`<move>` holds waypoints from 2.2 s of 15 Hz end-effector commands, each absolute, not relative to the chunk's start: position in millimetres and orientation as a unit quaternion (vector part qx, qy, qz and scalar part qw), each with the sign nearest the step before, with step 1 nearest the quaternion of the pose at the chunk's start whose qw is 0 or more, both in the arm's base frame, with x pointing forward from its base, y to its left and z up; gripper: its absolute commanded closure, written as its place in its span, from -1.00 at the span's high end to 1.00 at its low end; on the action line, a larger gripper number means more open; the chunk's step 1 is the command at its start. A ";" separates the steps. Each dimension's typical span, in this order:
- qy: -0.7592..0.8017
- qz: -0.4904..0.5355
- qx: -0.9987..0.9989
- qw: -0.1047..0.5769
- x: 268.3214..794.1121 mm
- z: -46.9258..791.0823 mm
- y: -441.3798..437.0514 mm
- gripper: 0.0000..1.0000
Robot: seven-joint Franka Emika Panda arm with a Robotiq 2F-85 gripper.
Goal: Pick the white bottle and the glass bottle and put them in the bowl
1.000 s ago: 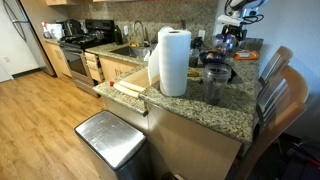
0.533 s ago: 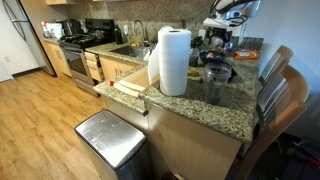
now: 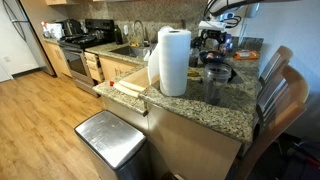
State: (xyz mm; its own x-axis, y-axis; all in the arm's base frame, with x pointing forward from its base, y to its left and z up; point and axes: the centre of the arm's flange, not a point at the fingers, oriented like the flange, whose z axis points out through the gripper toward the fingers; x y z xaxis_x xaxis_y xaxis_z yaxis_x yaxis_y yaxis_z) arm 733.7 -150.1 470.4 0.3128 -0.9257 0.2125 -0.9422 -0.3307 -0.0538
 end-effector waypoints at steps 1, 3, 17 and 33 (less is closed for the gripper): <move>-0.498 0.091 0.861 0.048 741.7 483.5 -121.9 1.00; -0.455 0.071 0.886 0.057 746.7 490.8 -102.5 1.00; -0.503 0.198 0.841 -0.003 760.8 536.8 -79.2 0.94; -0.528 0.167 0.833 -0.010 778.3 521.8 -85.2 1.00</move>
